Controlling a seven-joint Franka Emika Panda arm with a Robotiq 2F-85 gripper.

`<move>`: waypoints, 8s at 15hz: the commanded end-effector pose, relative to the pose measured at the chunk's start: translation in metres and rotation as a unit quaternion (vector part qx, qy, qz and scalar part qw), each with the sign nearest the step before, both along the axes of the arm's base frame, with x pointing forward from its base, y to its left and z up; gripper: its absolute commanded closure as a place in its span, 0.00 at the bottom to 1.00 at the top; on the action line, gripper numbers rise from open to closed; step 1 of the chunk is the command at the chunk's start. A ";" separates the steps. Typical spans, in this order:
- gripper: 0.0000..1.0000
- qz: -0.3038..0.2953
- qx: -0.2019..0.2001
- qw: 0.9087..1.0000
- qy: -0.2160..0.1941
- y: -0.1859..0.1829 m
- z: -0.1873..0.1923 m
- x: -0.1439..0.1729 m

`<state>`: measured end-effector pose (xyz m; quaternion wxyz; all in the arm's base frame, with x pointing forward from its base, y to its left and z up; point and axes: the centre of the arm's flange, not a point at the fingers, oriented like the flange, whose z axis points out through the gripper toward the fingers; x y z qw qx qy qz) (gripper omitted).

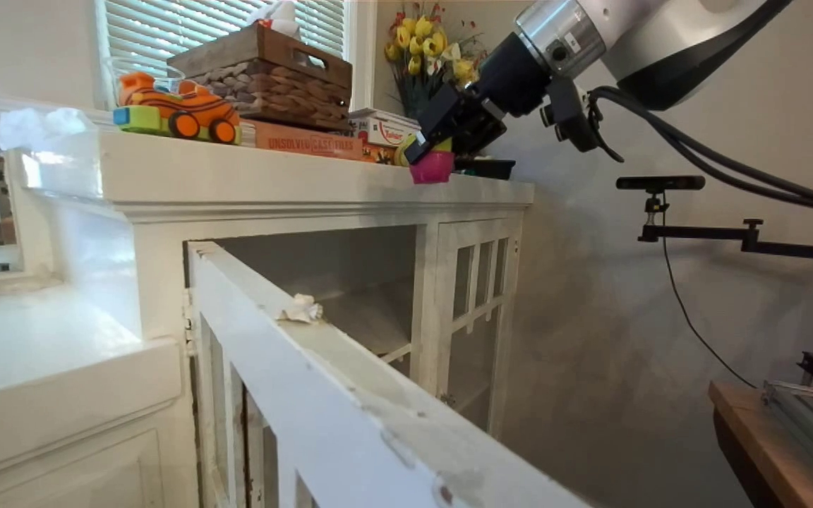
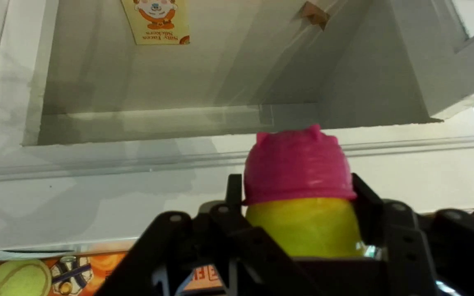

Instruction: Place the stacked bowls in the cabinet then unstack them.

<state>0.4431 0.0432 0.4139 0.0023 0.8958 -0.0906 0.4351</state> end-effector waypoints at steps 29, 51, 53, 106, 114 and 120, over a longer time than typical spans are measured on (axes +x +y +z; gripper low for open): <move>0.63 -0.049 -0.044 0.997 0.043 -0.043 -0.134 0.005; 0.63 -0.123 -0.075 0.990 0.001 -0.071 -0.212 0.035; 0.63 -0.139 -0.074 0.987 -0.003 -0.077 -0.220 0.041; 0.63 -0.239 -0.009 0.962 -0.132 -0.035 -0.365 0.215; 0.63 -0.209 -0.024 0.967 -0.143 -0.006 -0.373 0.228; 0.63 -0.211 -0.022 0.968 -0.137 -0.005 -0.380 0.231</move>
